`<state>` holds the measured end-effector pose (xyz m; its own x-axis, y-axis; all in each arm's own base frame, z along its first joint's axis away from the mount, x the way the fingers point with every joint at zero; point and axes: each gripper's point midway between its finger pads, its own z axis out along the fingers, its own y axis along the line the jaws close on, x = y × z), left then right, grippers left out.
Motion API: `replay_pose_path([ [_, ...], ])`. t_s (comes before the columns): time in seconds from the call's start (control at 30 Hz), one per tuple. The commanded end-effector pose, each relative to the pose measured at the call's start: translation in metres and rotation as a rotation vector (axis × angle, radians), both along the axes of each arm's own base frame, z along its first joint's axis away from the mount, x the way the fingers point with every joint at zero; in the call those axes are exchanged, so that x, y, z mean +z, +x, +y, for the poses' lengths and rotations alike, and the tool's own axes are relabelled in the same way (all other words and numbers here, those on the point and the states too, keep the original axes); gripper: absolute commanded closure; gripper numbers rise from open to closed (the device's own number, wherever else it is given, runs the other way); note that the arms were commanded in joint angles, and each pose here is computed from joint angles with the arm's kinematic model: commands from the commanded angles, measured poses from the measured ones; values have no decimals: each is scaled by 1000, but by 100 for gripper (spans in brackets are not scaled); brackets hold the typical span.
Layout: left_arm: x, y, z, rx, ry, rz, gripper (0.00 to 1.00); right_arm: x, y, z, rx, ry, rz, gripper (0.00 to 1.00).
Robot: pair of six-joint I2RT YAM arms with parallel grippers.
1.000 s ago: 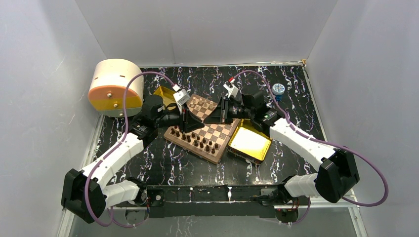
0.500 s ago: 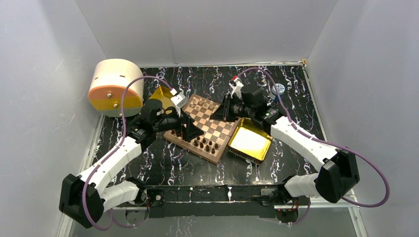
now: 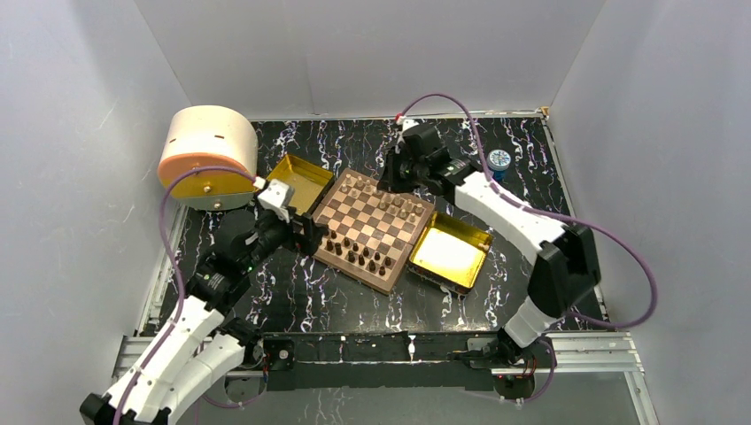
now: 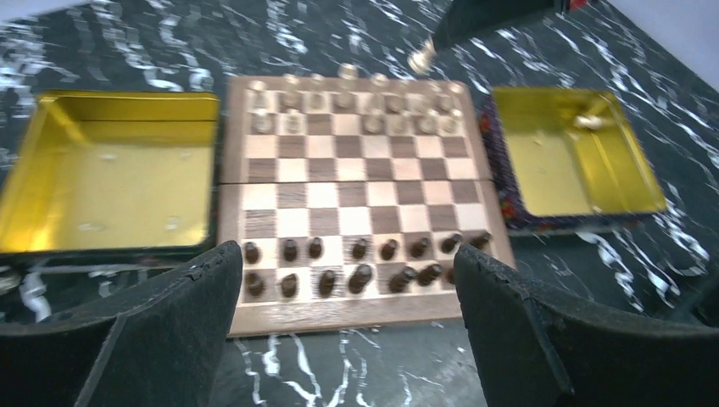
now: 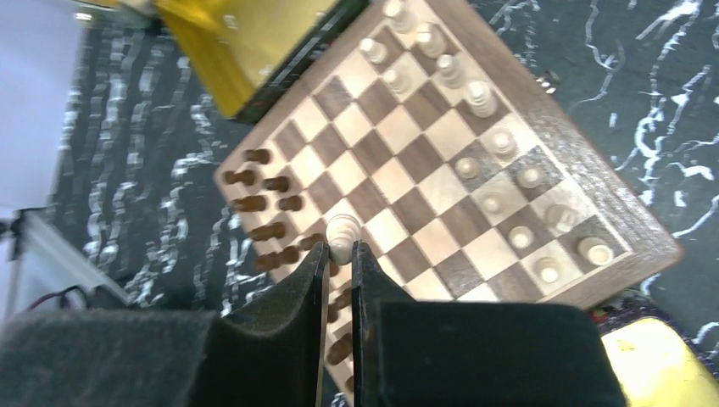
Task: Set up the chess pieces on the board
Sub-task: Place the chess piece on the chessboard.
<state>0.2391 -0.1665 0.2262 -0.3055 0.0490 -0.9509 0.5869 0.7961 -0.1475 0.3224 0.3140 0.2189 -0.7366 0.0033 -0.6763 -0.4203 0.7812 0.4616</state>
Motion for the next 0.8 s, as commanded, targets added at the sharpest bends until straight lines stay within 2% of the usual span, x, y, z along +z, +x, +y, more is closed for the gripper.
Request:
replay_pose_path([
  [0.0,2,12,48,240,94,-70,8,-15,26,3,-19,-161,-58,84],
  [0.27,14,8,63,302,95,-110,8,-62,48,40,5,-340,-98,85],
  [0.5,17,7,69,326,107,-120,8,-100,63,43,-1,-528,-31,82],
  [0.77,18,7,71,333,111,-123,8,-108,69,46,0,-553,-25,81],
])
